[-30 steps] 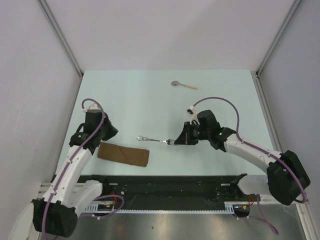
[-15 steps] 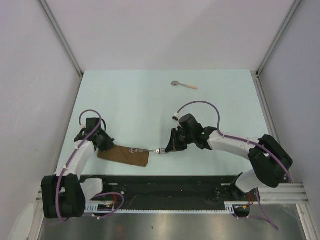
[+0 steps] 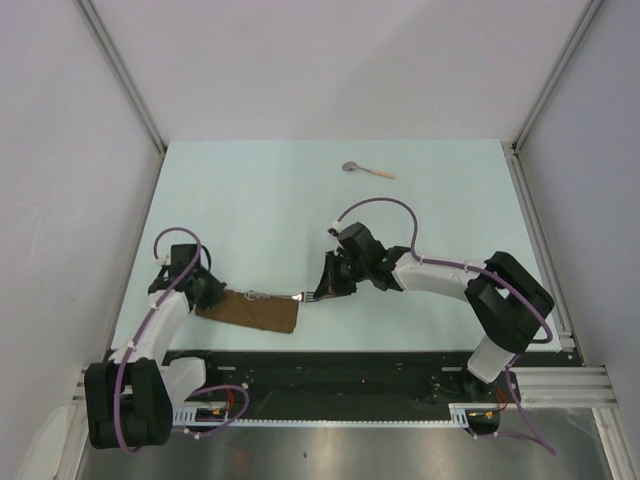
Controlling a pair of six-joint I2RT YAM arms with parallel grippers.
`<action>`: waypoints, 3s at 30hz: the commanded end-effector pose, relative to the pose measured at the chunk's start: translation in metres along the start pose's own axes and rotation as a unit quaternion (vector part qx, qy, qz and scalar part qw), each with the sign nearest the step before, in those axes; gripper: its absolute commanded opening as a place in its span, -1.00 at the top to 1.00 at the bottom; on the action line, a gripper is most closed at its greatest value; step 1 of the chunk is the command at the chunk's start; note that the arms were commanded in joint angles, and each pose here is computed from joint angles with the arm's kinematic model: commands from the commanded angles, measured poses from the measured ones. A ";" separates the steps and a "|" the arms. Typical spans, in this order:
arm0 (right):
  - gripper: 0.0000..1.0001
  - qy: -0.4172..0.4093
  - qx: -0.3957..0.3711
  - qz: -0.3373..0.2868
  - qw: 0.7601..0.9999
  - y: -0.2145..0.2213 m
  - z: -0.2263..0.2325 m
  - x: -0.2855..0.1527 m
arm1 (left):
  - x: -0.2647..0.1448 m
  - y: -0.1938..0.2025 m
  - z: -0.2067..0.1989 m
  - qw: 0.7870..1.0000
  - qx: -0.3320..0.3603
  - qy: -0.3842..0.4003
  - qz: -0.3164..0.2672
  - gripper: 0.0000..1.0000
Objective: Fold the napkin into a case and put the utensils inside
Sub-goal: Insert the fork into the folded napkin.
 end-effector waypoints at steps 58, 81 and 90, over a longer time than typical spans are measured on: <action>1.00 0.049 0.019 0.039 0.998 0.006 0.017 0.027 | -0.008 -0.004 0.008 0.996 -0.051 0.009 -0.070 1.00; 1.00 -0.016 0.008 0.057 0.998 -0.008 0.032 0.061 | -0.011 -0.008 0.007 0.995 -0.050 0.008 -0.087 1.00; 1.00 -0.043 0.028 0.048 0.998 -0.013 0.033 0.078 | -0.015 -0.011 0.005 0.994 -0.050 0.005 -0.095 1.00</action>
Point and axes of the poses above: each gripper's point midway between its finger pads, its own x axis out along the fingers, its own z axis along the line the jaws close on, y = z × x, the point moved 10 cm from there along -x, back along the fingers, and after that the axes turned 9 degrees about -x, right-handed, at the moved point
